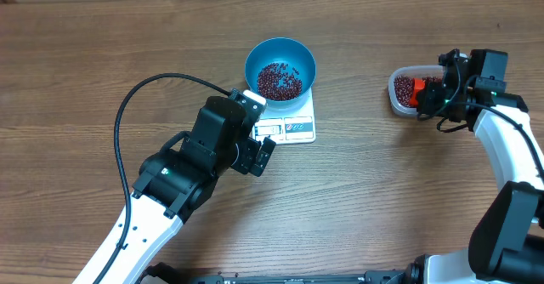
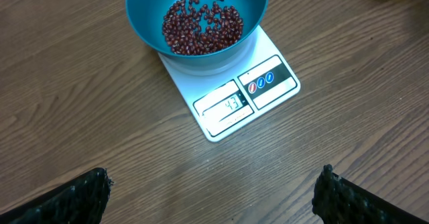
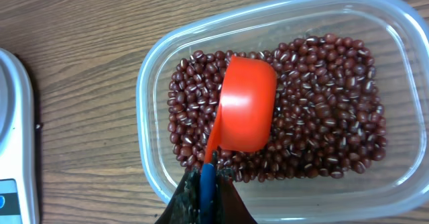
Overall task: Scoop item into bowl and weigh 150g on scale
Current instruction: 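Dip the red scoop into the beans with the right gripper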
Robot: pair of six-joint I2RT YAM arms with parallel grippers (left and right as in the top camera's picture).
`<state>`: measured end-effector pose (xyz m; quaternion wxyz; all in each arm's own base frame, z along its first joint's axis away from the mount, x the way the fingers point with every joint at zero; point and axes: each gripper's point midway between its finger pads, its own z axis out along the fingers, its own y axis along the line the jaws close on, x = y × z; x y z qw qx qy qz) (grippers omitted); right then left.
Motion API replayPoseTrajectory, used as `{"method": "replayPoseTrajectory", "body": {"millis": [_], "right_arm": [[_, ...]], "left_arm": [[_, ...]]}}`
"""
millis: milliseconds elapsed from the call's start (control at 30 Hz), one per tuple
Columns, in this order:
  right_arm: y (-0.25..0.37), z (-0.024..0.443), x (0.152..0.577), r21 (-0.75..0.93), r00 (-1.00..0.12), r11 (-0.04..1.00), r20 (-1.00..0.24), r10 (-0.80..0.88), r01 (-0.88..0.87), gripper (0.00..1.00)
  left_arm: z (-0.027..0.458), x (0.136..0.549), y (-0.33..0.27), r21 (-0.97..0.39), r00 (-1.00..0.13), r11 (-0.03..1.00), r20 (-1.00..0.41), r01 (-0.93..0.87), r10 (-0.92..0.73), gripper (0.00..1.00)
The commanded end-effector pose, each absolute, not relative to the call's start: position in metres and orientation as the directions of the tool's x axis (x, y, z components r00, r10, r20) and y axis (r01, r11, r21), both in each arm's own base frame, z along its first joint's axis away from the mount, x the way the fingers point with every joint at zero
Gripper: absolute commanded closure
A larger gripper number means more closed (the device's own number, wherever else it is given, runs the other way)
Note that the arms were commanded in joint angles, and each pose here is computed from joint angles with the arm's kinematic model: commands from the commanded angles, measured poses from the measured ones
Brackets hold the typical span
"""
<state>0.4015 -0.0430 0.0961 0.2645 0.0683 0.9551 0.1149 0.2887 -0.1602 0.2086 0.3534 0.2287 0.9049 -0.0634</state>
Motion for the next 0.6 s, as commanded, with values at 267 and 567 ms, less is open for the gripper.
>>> {"method": "replayPoseTrajectory", "body": {"millis": [267,567], "right_arm": [[-0.032,0.07,0.398,0.335,-0.886,0.94,-0.415,0.208,0.064,0.96],[-0.043,0.078,0.397,0.433,-0.867,0.897,-0.414,0.278,0.081,0.96]], "left_arm": [[0.205,0.289,-0.161,0.05,-0.651,0.889,-0.662,0.455,0.371,0.0],[0.205,0.289,-0.161,0.05,-0.651,0.889,-0.662,0.455,0.371,0.01]]}}
